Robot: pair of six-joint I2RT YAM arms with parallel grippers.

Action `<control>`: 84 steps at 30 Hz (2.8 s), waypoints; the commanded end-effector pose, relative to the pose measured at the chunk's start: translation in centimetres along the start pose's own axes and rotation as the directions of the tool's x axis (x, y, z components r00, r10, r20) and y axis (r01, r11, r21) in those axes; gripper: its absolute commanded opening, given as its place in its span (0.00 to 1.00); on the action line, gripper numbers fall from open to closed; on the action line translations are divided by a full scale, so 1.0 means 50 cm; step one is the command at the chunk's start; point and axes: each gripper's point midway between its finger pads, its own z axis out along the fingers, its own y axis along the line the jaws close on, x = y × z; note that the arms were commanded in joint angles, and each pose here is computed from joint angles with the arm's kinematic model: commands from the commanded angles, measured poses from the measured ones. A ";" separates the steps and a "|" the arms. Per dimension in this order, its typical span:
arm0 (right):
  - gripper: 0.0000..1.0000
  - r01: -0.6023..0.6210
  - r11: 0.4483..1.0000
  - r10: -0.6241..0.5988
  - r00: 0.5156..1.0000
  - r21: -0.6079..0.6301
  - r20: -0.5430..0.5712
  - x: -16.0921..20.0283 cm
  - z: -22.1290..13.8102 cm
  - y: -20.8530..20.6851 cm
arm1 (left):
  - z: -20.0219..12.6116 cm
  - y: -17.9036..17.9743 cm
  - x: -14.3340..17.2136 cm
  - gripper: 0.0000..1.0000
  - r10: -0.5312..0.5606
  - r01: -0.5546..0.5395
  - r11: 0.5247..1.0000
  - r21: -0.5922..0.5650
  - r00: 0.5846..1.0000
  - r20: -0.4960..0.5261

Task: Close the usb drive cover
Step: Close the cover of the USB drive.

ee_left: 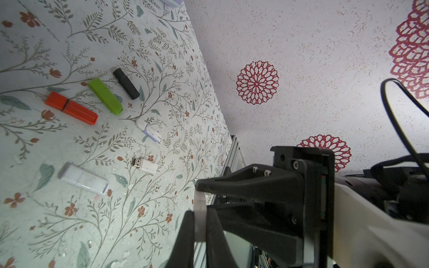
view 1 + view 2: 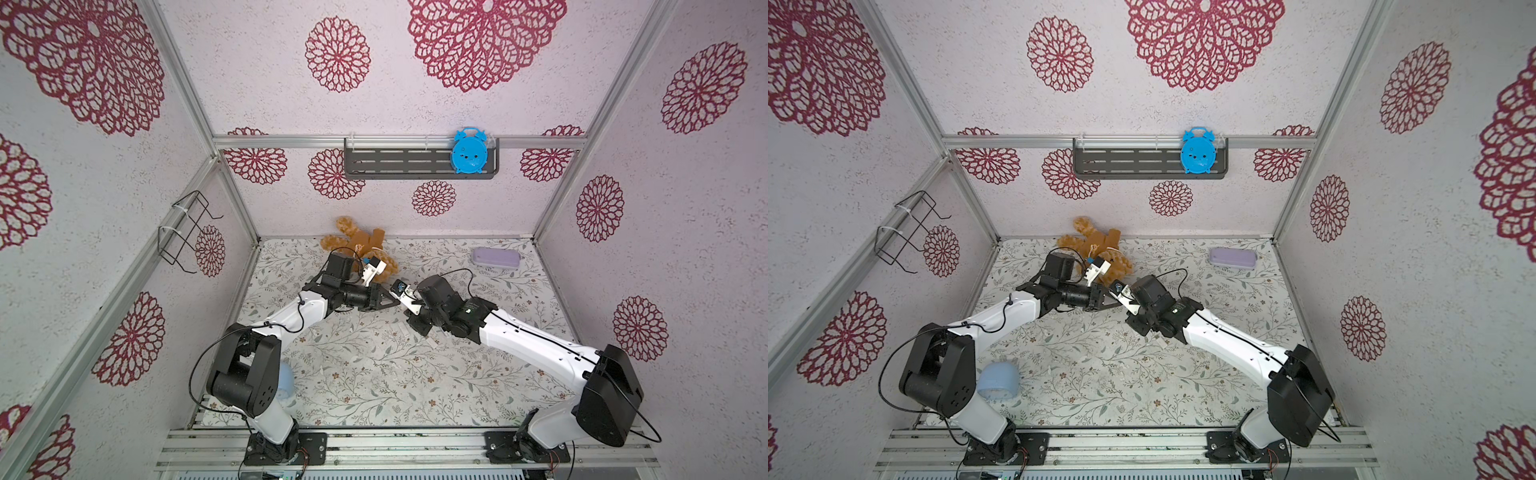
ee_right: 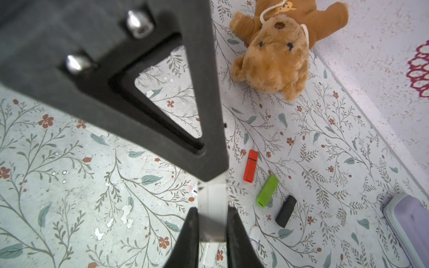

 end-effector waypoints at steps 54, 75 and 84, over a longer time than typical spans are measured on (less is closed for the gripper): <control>0.11 0.031 0.997 -0.067 0.828 0.074 0.556 -0.328 -0.149 -0.040 | 0.069 -0.027 0.124 0.08 -0.021 0.041 0.997 0.071 0.965 -0.263; 0.10 0.067 0.998 -0.050 0.787 -0.004 0.615 -0.349 -0.158 -0.009 | 0.079 -0.054 0.109 0.06 0.004 0.022 0.995 0.099 0.966 -0.258; 0.08 0.225 0.973 -0.166 0.844 -0.055 0.509 -0.301 -0.129 0.029 | 0.075 -0.057 0.148 0.04 0.042 -0.012 0.996 0.088 0.938 -0.343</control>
